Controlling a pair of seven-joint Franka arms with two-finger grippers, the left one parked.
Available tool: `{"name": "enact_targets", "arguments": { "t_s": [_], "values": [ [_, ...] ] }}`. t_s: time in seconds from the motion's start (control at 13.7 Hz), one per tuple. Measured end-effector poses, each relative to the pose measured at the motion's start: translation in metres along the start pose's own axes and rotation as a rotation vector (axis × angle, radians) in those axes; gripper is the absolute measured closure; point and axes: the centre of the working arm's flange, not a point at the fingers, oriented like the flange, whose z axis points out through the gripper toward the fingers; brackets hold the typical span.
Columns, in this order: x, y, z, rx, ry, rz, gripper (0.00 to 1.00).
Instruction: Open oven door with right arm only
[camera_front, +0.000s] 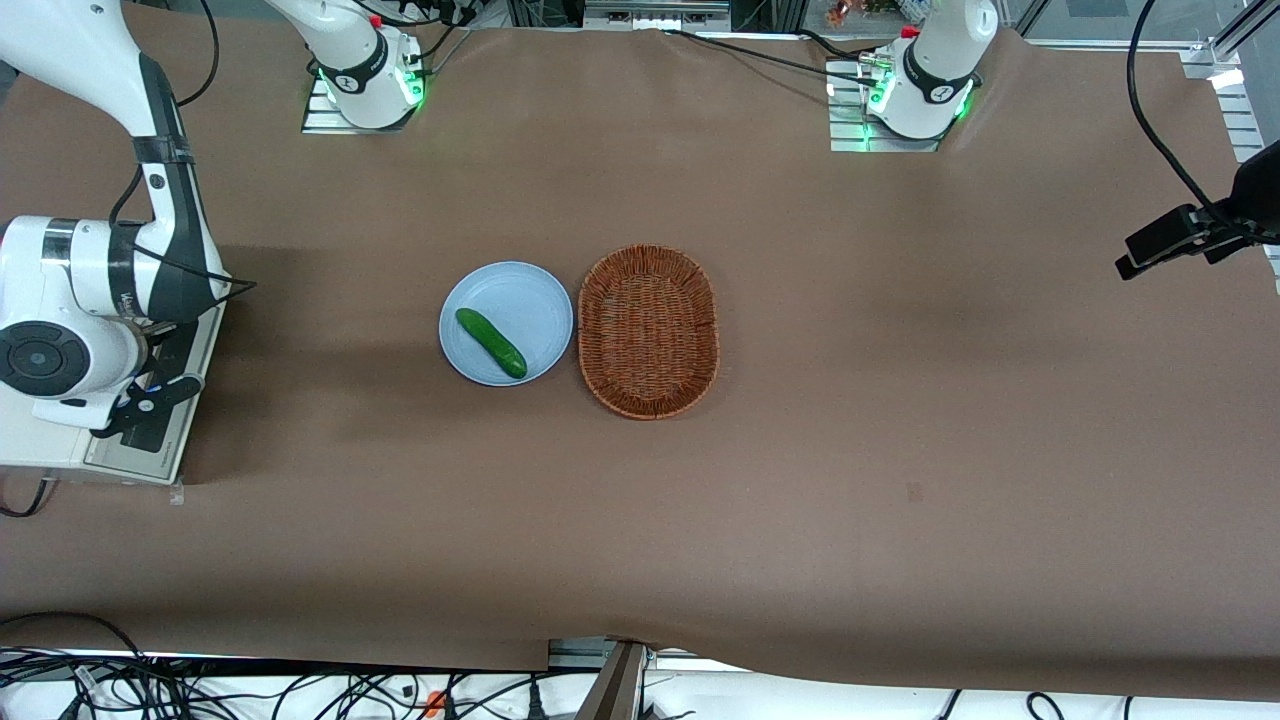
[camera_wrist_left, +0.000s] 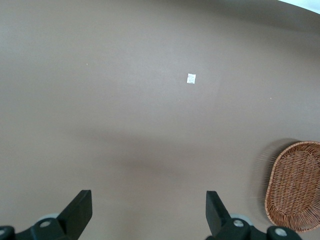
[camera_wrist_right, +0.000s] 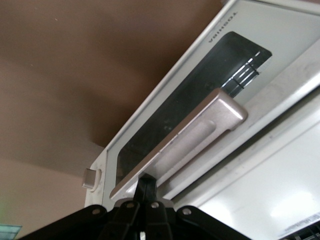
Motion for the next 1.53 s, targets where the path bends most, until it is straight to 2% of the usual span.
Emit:
{"name": "enact_targets", "arguments": {
  "t_s": [0.58,0.95,1.53],
  "values": [
    [0.026,-0.029,-0.005,0.078,0.06,0.038,0.99],
    [0.053,-0.049,0.008,0.168,0.118,0.052,0.99],
    [0.099,-0.072,0.059,0.289,0.176,0.086,0.99]
  ]
}}
